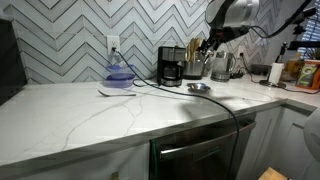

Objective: Remove one wooden spoon from the utensil holder

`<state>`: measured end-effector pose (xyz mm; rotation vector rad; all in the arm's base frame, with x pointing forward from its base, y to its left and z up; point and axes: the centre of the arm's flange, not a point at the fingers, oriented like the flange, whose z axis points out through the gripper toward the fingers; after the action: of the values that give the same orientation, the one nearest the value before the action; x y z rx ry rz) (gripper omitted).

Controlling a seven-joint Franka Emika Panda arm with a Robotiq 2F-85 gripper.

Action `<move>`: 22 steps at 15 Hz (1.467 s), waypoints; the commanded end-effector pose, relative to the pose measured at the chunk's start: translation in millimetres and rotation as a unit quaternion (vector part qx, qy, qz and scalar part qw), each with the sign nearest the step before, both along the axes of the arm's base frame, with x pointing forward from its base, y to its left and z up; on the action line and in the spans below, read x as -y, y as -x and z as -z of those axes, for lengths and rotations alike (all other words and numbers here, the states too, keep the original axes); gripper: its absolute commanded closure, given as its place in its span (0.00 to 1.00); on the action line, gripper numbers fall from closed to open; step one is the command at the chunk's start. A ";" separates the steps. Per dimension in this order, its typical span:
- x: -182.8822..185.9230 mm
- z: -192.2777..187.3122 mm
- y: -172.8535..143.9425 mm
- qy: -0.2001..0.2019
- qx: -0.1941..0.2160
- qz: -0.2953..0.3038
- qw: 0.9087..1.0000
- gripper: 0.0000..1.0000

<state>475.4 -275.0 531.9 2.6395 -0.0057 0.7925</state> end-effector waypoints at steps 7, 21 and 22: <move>41.6 16.1 -52.6 -0.034 0.050 -0.015 0.998 0.00; 75.5 -37.1 -84.3 -0.010 0.180 0.055 0.982 0.00; 77.4 -42.8 -87.9 -0.009 0.193 0.055 0.980 0.00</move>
<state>548.7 -339.5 565.2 2.4836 -0.2175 1.1711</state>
